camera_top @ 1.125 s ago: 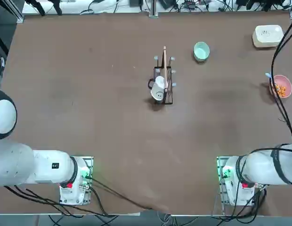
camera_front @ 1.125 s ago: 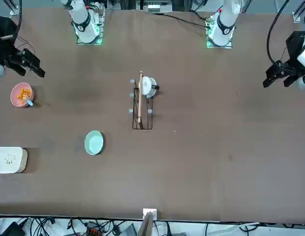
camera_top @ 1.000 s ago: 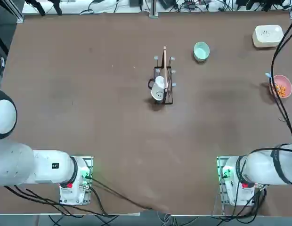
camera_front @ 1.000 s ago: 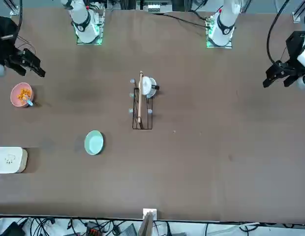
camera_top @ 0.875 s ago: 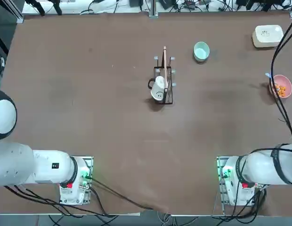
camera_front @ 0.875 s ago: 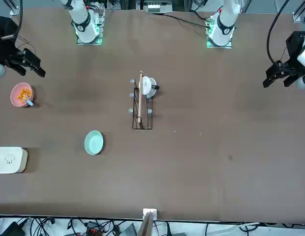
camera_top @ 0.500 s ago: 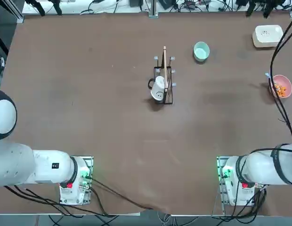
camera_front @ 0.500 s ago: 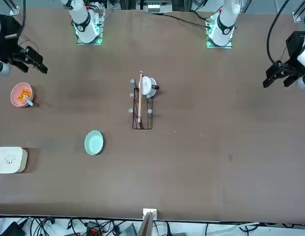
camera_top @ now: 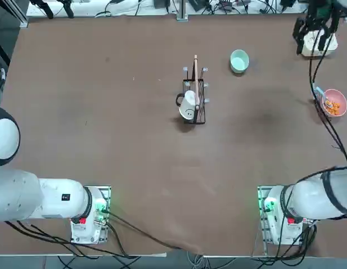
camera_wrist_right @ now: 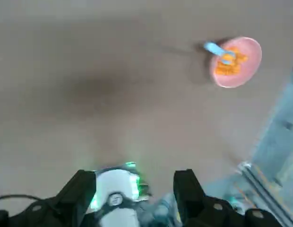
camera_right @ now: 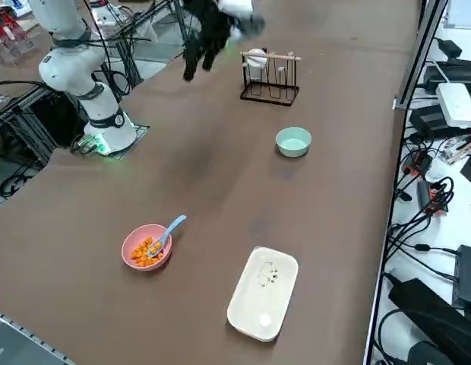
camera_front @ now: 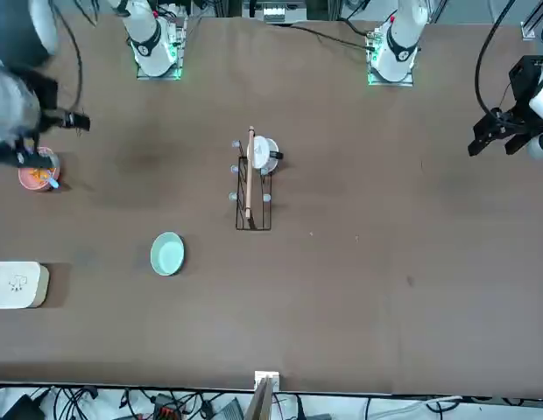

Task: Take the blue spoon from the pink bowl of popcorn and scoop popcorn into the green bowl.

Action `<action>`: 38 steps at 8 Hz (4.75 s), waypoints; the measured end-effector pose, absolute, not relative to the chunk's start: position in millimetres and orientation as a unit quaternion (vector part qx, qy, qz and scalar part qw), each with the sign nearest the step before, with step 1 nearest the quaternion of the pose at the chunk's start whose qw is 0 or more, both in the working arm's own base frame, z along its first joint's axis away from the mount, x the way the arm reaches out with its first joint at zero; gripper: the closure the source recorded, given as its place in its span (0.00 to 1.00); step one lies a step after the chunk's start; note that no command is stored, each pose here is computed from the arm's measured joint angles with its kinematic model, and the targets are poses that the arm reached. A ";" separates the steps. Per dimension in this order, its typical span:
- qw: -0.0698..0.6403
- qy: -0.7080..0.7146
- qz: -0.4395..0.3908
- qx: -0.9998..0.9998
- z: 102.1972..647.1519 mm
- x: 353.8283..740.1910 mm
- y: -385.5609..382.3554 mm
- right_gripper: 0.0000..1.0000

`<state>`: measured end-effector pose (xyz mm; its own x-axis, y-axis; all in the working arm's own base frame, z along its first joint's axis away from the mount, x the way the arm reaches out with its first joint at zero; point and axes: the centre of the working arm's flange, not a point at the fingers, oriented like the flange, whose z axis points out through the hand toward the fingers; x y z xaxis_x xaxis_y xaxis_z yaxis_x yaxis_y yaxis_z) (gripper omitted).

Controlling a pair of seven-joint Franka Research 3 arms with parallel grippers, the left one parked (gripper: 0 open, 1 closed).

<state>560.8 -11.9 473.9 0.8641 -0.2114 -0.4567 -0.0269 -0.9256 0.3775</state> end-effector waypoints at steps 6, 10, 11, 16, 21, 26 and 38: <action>0.420 -0.196 -0.240 0.853 280.6 601.0 -155.3 0.01; 0.465 -0.252 -0.179 0.830 201.2 600.4 -138.2 0.01; 0.475 -0.252 -0.173 0.825 192.3 594.8 -137.9 0.01; 0.534 -0.241 -0.136 0.799 149.0 557.0 -142.1 0.05; 0.569 -0.250 -0.098 0.777 126.7 552.0 -144.3 0.32; 0.579 -0.245 -0.090 0.772 119.3 551.7 -137.3 0.61; 0.607 -0.236 -0.088 0.754 125.8 550.8 -139.9 0.87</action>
<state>550.8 -139.9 125.8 0.8738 -0.4613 0.1543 -0.2486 -0.1510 0.9567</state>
